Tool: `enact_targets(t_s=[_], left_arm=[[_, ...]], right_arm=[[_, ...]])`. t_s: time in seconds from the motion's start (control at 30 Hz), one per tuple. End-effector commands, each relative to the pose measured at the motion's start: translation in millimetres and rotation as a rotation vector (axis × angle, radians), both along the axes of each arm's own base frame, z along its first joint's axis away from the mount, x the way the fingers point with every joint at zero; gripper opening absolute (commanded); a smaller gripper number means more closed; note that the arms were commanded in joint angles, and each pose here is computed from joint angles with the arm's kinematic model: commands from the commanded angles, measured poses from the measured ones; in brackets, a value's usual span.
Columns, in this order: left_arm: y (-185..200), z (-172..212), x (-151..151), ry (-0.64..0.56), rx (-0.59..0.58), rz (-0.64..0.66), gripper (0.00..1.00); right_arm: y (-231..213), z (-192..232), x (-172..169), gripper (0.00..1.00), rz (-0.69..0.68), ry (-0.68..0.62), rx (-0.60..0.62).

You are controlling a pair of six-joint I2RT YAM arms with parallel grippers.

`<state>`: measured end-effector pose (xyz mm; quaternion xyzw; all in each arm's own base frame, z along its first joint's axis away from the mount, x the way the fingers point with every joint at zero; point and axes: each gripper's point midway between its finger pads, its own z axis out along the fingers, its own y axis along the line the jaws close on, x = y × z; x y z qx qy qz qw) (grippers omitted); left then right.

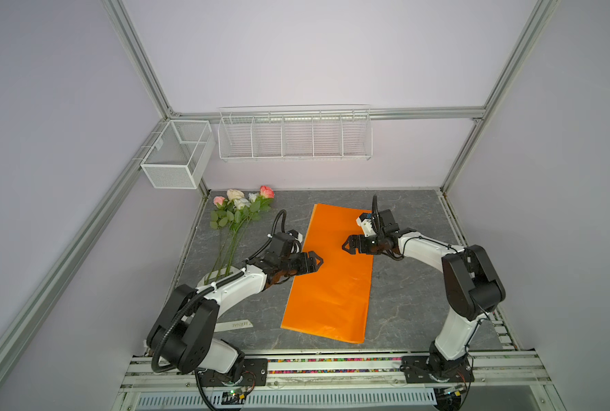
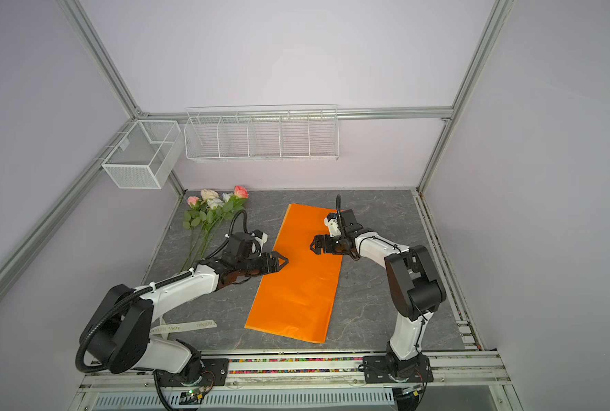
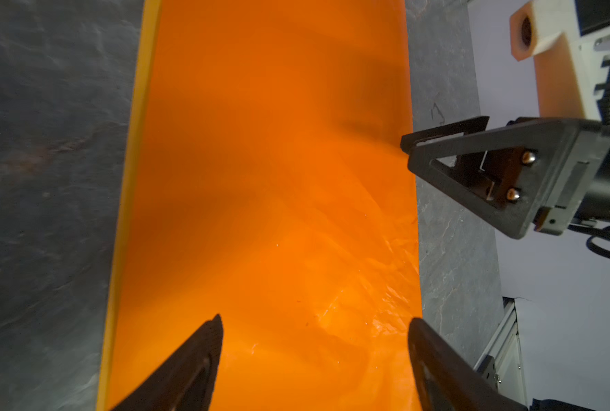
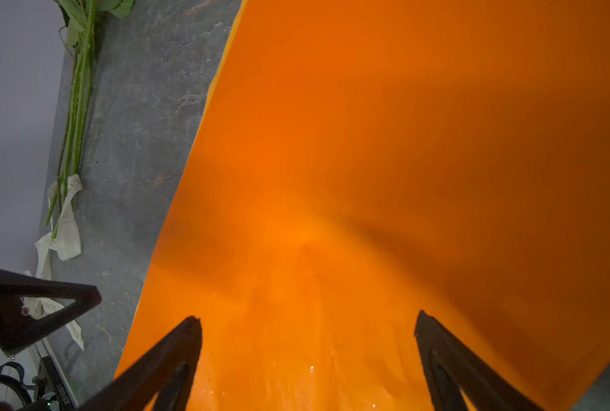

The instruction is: Tie the bouquet of fake flowers

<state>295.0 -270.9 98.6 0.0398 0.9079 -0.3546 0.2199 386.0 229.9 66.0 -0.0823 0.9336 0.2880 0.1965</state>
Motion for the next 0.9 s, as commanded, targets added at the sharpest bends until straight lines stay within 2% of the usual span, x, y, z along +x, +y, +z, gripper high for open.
enact_targets(t_s=[0.0,0.2,0.5,0.63,0.7,0.87], left_arm=[[-22.4,-6.7,0.1,0.011,-0.007,-0.024,0.80],[-29.9,-40.2,-8.7,0.112,0.023,-0.006,0.78],[-38.4,-58.3,-20.0,0.153,-0.034,0.055,0.77],[-42.2,-43.7,-14.5,0.104,-0.046,0.103,0.77],[-36.6,-28.1,-8.7,0.060,-0.046,0.138,0.78],[-4.0,35.0,-0.3,-0.108,0.012,0.227,0.82]], right_arm=[[-0.2,-14.5,-1.8,0.95,-0.023,0.068,0.010],[-1.2,-42.9,5.9,0.93,-0.009,0.128,-0.030],[18.2,-74.0,31.8,0.91,0.088,0.203,-0.036],[27.9,-79.7,46.7,0.90,0.127,0.224,-0.032],[30.8,-69.6,51.5,0.89,0.141,0.209,-0.027],[27.1,8.0,59.1,0.93,0.161,0.052,-0.037]])
